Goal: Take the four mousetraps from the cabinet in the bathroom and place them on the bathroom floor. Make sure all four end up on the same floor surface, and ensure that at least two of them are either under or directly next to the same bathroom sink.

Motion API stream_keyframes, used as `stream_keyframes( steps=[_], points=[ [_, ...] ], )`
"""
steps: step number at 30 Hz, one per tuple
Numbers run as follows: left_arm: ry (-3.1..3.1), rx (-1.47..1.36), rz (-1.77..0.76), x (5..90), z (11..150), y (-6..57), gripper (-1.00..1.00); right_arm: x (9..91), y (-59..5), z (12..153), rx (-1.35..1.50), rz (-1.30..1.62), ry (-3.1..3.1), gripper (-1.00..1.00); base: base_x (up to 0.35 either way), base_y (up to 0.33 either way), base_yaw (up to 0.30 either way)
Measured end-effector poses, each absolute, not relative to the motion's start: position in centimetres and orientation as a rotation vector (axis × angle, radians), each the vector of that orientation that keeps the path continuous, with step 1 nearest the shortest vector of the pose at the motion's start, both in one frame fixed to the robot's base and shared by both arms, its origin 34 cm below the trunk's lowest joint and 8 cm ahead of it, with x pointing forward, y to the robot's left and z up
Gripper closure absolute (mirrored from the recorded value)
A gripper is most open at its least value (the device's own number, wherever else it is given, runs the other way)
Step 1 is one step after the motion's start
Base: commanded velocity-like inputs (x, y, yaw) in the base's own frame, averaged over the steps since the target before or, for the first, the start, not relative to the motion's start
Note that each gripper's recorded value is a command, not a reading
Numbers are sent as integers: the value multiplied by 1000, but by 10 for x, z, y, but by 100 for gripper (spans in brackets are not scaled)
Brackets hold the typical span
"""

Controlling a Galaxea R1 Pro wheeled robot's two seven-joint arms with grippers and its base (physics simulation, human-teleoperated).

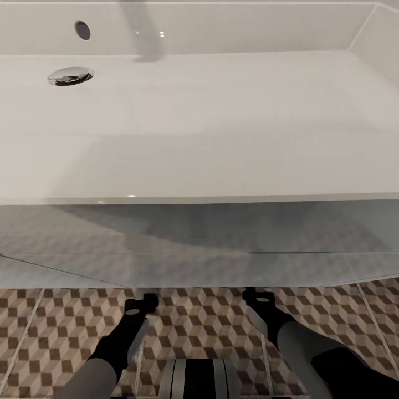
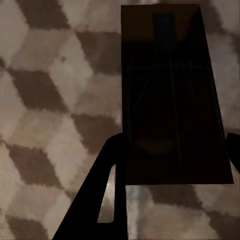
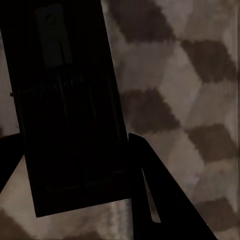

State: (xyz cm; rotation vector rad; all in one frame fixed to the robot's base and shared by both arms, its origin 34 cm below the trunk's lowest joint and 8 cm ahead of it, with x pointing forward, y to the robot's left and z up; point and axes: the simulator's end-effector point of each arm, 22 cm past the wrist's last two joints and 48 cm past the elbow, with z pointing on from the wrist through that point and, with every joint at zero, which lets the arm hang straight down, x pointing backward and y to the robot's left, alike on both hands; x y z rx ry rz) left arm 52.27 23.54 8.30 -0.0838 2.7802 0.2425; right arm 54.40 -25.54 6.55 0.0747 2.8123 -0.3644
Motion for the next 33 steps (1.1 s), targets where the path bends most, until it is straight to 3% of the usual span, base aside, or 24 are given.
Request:
stream_keyframes(
  steps=[33],
  points=[
    [2792, -83, 268, 516, 73, 247, 100, 534, -260, 54, 74, -376, 2813, 100, 0, 0, 0]
  ],
)
